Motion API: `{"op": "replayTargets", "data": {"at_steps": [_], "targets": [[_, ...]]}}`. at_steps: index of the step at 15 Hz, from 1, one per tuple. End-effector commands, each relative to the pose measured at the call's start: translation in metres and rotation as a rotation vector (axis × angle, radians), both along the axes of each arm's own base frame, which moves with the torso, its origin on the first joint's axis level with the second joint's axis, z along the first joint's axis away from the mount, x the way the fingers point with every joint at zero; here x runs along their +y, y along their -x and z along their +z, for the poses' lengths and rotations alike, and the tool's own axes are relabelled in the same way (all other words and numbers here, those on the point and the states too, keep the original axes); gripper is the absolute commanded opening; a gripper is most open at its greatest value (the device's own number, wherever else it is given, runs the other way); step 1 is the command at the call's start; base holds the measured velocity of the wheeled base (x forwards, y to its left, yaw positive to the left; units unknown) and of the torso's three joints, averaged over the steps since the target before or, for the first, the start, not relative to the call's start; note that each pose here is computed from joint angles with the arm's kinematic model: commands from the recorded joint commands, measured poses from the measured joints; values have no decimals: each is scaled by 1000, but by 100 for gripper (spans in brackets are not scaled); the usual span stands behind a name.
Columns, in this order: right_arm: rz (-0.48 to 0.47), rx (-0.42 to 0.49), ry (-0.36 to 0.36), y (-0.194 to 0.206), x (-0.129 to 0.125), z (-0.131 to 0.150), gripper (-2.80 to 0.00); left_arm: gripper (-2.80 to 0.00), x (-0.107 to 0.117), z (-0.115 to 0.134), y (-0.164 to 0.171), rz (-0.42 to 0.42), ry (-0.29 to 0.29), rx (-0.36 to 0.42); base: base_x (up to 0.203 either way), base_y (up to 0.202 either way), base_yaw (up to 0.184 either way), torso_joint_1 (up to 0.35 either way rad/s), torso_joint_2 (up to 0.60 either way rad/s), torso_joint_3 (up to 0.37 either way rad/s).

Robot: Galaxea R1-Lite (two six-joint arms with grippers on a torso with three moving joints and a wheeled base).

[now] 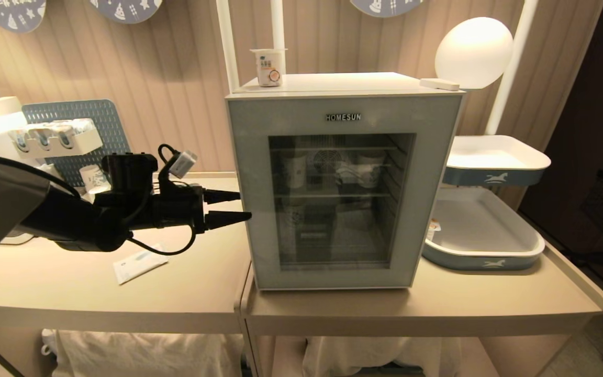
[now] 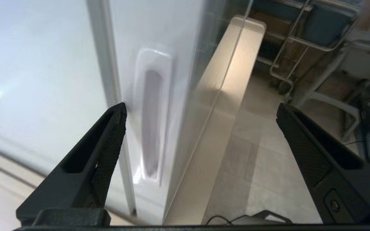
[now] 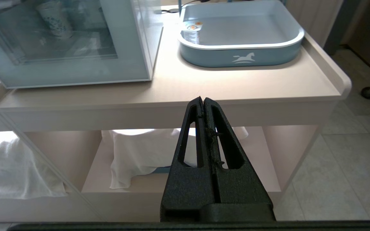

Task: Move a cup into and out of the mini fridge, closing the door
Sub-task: Open the freezer door

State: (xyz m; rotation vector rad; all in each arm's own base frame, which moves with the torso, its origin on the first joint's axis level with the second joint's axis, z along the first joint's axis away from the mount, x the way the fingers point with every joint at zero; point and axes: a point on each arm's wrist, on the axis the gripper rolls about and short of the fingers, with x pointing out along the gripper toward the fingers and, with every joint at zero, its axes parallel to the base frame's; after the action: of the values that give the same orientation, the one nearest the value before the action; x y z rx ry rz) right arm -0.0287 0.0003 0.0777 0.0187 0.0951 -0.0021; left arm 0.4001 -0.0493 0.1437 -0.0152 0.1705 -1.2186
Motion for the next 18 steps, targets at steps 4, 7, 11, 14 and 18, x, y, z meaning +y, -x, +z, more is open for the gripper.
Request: {"op": "replayTargets", "data": {"at_steps": [4,7,11,14,18], "targets": [[0,3,0,0,0,0,-280,0,-1,2,11,-19,18,45,0,0,0,0,0,0],[0,2,0,0,0,0,-280,0,0,4,22,-29,17,48,0,0,0,0,0,0],[0,3,0,0,0,0,-280,0,0,2,25,-29,17,58,0,0,0,0,0,0],[0,2,0,0,0,0,-280,0,-6,2,27,-47,17,66,0,0,0,0,0,0],[0,3,0,0,0,0,-280,0,-14,-2,26,-67,16,74,0,0,0,0,0,0]]}}
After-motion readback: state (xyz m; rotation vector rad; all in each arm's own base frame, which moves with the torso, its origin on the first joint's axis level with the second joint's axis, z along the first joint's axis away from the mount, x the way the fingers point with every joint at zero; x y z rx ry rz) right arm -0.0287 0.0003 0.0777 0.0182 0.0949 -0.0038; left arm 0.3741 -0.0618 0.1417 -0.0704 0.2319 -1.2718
